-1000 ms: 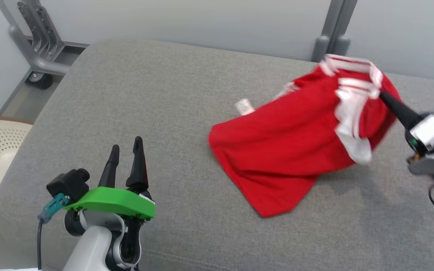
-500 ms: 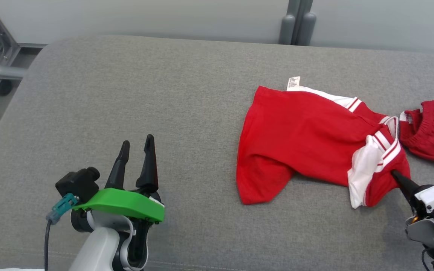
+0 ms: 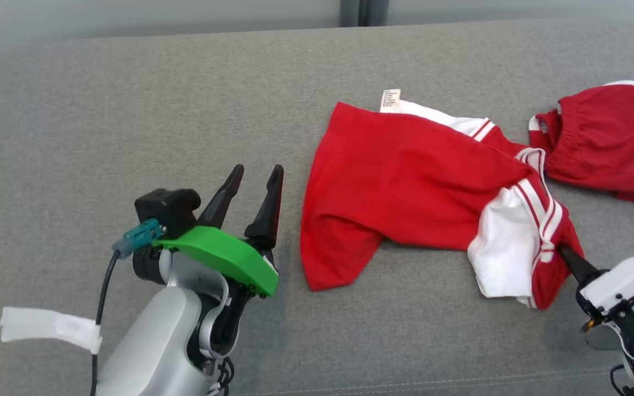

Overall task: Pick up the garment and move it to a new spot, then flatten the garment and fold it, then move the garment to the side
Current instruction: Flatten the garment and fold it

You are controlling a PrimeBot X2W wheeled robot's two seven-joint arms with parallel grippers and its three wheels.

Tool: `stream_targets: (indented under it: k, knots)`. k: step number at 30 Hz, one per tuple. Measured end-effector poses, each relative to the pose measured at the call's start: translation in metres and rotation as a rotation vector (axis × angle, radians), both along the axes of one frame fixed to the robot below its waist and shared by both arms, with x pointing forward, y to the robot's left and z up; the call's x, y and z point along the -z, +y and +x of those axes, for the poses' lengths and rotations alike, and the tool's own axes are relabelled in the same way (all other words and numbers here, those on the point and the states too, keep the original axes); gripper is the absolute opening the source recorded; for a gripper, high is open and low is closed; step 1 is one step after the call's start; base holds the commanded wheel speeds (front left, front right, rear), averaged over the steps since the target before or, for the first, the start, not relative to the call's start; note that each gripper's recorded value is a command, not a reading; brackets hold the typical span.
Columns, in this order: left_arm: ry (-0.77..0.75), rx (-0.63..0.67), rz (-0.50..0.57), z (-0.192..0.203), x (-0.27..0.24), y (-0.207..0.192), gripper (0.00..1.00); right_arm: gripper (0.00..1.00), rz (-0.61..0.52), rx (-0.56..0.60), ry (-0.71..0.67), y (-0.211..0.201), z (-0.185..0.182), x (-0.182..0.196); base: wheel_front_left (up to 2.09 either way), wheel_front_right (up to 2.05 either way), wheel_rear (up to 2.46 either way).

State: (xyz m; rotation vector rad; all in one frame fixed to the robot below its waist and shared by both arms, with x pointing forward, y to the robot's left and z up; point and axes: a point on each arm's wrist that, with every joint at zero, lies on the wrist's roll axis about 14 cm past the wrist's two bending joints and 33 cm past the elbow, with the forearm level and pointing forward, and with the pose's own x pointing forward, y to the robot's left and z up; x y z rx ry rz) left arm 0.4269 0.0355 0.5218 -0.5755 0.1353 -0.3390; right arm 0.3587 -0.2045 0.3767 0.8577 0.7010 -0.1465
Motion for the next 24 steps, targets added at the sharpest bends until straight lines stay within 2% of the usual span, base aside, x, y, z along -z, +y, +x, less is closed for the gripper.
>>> stream_targets:
  k: [1,2,8,13,18,24]
  knots:
    - [0.006,0.024,0.003,0.003,0.0,-0.007,1.0,0.78,-0.038,-0.026,-0.025,0.0,0.003,-0.004,0.0,0.0,0.0]
    - [0.008,0.048,0.015,0.006,0.001,-0.013,1.0,1.0,-0.076,-0.051,-0.056,-0.001,0.008,-0.009,0.0,0.0,0.0]
    - [0.015,0.214,0.069,0.028,-0.005,-0.058,1.0,1.0,-0.322,-0.123,-0.229,-0.02,0.028,-0.041,0.0,0.0,0.0]
    - [0.048,0.308,0.148,0.053,0.001,-0.085,1.0,1.0,-0.436,-0.162,-0.288,-0.023,0.027,-0.05,0.0,0.0,0.0]
    - [0.125,0.344,0.232,0.082,0.026,-0.094,1.0,1.0,-0.556,-0.181,-0.325,-0.033,0.022,-0.054,0.0,0.0,0.0]
    - [0.272,0.343,0.343,0.109,0.081,-0.084,1.0,1.0,-0.661,-0.167,-0.408,-0.039,0.024,-0.071,0.0,0.0,0.0]
